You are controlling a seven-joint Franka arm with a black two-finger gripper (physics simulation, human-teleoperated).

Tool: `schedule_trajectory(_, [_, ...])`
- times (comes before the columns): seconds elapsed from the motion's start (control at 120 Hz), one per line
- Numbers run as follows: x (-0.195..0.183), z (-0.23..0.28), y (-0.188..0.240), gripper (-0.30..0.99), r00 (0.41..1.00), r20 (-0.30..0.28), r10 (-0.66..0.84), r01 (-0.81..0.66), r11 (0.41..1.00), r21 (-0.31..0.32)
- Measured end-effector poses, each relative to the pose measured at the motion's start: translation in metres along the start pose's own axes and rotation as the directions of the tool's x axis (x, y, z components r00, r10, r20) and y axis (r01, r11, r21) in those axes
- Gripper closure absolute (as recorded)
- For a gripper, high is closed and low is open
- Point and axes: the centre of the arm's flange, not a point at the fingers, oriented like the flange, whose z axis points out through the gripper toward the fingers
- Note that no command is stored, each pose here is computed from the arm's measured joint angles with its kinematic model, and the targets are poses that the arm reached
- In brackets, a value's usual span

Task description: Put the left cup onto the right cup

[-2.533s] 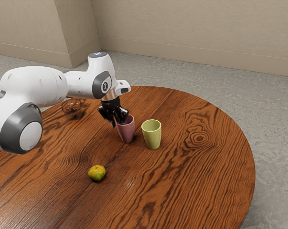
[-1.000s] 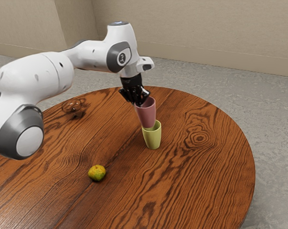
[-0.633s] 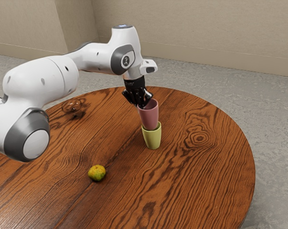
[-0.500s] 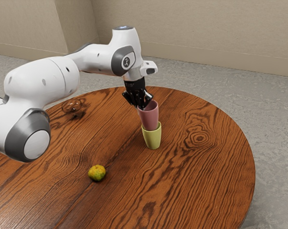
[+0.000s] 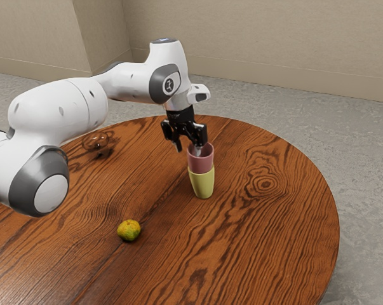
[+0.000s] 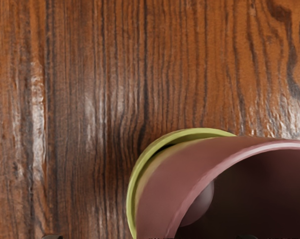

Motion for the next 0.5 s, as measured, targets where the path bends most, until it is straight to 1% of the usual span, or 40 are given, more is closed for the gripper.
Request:
schedule_trajectory(0.15, [0.0,-0.006,-0.001,0.13,1.0,-0.006,-0.002,0.002,1.0,-0.003])
schedule_trajectory(0.267, [-0.006,-0.057,0.012,0.08,0.998,-0.068,0.017,-0.018,1.0,-0.015])
schedule_trajectory(0.317, [-0.014,-0.089,0.018,0.07,0.995,-0.096,0.03,-0.032,0.999,-0.016])
schedule_trajectory(0.358, [-0.027,-0.128,0.024,0.06,0.991,-0.122,0.046,-0.048,0.999,-0.015])
schedule_trajectory(0.392, [-0.042,-0.158,0.026,0.05,0.99,-0.13,0.055,-0.058,0.998,-0.015])
schedule_trajectory(0.442, [-0.071,-0.195,0.026,0.04,0.99,-0.121,0.07,-0.071,0.997,-0.007])
schedule_trajectory(0.5, [-0.109,-0.222,0.024,0.04,0.991,-0.096,0.089,-0.088,0.996,0.018])
